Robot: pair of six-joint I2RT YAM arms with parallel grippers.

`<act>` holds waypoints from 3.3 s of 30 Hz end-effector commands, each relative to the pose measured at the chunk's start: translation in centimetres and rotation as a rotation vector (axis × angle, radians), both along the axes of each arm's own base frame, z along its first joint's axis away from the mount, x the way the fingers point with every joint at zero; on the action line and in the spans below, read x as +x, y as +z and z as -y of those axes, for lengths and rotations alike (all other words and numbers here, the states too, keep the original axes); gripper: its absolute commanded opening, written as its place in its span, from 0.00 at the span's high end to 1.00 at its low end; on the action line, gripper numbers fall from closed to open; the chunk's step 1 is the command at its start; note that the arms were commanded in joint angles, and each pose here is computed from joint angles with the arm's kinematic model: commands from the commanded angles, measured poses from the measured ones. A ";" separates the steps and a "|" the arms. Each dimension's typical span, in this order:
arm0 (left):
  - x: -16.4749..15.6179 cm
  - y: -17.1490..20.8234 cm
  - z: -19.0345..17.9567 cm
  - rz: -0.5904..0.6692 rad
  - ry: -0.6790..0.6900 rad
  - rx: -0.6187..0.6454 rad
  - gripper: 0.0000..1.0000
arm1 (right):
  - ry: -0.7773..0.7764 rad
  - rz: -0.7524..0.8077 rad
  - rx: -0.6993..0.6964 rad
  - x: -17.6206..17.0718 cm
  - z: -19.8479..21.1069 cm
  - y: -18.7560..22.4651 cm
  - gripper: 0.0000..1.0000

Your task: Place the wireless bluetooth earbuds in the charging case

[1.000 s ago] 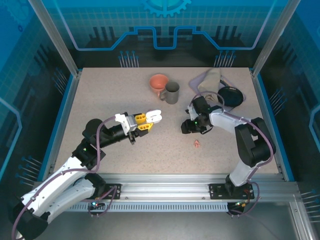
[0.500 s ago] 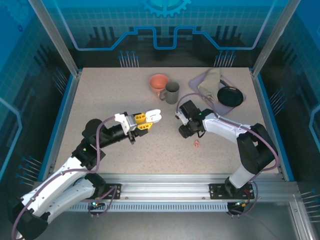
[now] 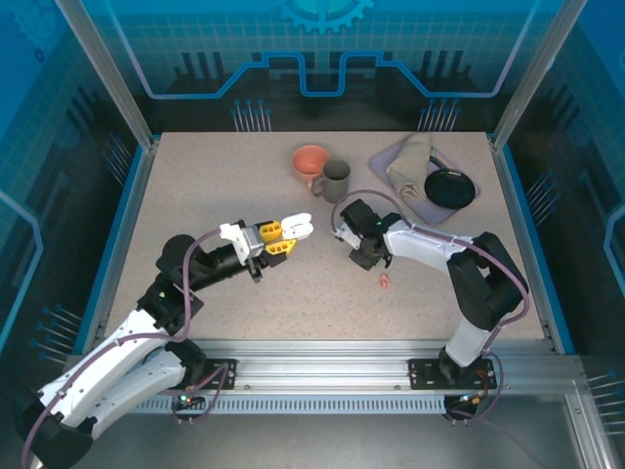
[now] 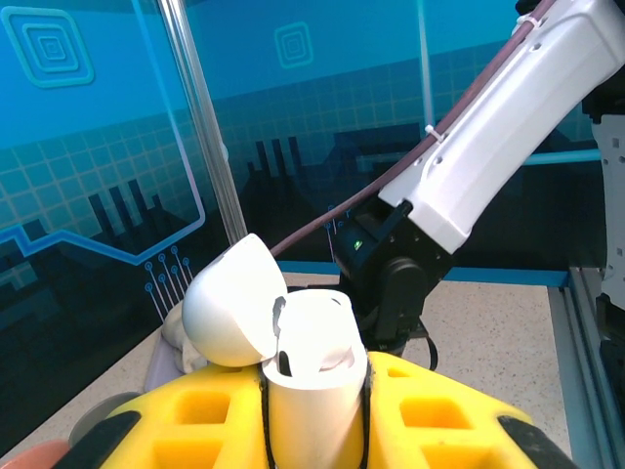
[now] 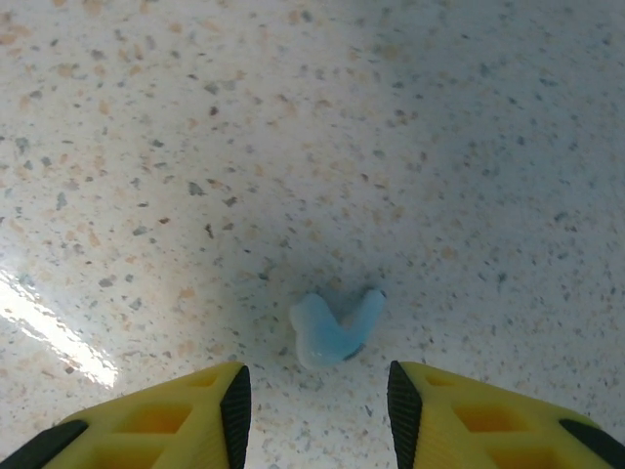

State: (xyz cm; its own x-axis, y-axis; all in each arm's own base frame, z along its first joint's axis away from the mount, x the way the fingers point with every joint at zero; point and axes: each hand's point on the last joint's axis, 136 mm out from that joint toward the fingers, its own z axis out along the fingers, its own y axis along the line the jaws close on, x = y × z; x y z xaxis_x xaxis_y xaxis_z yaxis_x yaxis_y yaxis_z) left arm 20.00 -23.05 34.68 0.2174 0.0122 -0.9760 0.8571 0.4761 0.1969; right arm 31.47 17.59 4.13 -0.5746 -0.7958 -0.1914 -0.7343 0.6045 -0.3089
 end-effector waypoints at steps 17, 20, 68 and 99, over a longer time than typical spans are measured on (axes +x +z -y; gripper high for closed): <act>-0.2 0.6 -0.2 0.015 0.011 -0.001 1.00 | 0.115 -0.045 -0.184 0.6 -0.5 -2.2 0.60; -0.2 0.6 -0.2 0.013 0.011 0.001 1.00 | 0.112 -0.063 -0.203 0.5 -0.1 -2.6 0.60; -0.1 0.8 -0.1 0.003 0.010 0.006 1.00 | -0.055 -0.181 0.156 0.0 -0.3 -0.4 0.81; 0.2 0.0 0.2 -0.027 0.000 0.000 1.00 | -0.567 -0.486 0.989 -1.0 -2.6 2.3 0.82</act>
